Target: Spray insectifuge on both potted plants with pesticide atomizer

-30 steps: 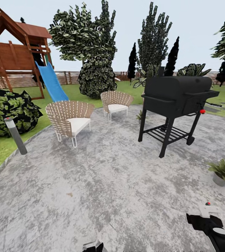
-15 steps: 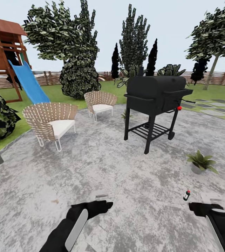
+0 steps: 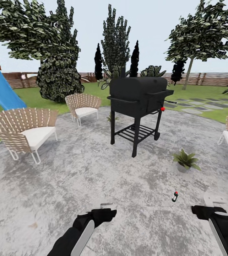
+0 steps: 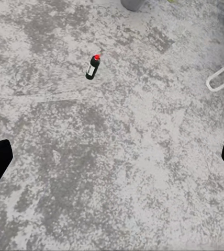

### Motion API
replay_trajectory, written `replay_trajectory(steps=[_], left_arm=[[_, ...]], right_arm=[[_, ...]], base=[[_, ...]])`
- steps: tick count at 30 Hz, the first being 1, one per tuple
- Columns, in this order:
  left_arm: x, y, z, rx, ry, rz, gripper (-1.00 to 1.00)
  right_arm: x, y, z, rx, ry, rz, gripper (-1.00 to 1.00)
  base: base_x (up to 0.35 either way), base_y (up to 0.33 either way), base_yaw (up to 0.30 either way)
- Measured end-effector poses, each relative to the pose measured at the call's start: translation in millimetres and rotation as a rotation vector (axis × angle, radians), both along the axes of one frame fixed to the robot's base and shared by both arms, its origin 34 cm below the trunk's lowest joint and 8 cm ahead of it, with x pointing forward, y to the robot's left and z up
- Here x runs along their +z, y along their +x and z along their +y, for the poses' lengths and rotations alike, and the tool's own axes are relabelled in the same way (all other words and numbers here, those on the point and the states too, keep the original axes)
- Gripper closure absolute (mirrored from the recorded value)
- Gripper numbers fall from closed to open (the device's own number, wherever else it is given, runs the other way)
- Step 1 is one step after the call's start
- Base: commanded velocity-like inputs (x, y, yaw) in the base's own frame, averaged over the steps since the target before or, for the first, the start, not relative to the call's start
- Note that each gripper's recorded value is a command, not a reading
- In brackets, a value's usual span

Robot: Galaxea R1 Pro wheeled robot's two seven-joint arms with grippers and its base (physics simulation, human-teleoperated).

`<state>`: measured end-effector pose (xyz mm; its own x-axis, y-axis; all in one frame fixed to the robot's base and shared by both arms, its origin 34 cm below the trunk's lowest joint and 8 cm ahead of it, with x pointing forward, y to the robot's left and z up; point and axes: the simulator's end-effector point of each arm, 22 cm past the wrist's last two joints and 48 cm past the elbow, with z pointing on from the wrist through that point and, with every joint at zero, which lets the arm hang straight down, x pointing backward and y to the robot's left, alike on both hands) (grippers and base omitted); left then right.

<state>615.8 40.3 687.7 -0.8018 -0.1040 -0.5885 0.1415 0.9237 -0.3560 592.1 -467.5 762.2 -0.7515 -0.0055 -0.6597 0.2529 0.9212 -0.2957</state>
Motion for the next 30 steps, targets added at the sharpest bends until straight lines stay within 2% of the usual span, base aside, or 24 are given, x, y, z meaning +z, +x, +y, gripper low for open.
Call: replay_trajectory(steps=[8,11,15,17,20,30], left_arm=[[-7.1,-5.0,-1.0,-0.007,0.009,0.015,-1.00],[-16.4,-4.0,4.3,0.021,0.012,0.000,-1.00],[-15.6,-3.0,3.7,0.021,0.004,-0.008,-1.00],[-11.5,-4.1,-5.4,-0.006,-0.033,-0.015,-1.00],[-9.8,-5.3,-10.2,-0.023,-0.054,-0.017,-1.00],[-10.2,-6.4,-11.8,-0.030,-0.058,-0.016,-1.00]], right_arm=[[-3.9,-3.9,0.9,-0.005,0.007,0.023,-1.00],[-5.6,-5.9,1.3,-0.008,0.009,0.034,-1.00],[-5.8,-6.1,1.3,-0.008,0.010,0.036,-1.00],[-5.8,-6.1,1.3,-0.008,0.009,0.036,-1.00],[-6.0,-6.2,1.4,-0.008,0.010,0.037,-1.00],[-10.7,-8.3,2.8,-0.010,0.017,0.047,-1.00]], base=[[0.278,-0.210,-0.296],[0.262,-0.200,-0.296],[0.283,0.168,-0.296],[0.265,0.237,-0.296],[0.257,0.248,-0.242],[0.270,0.198,-0.020]])
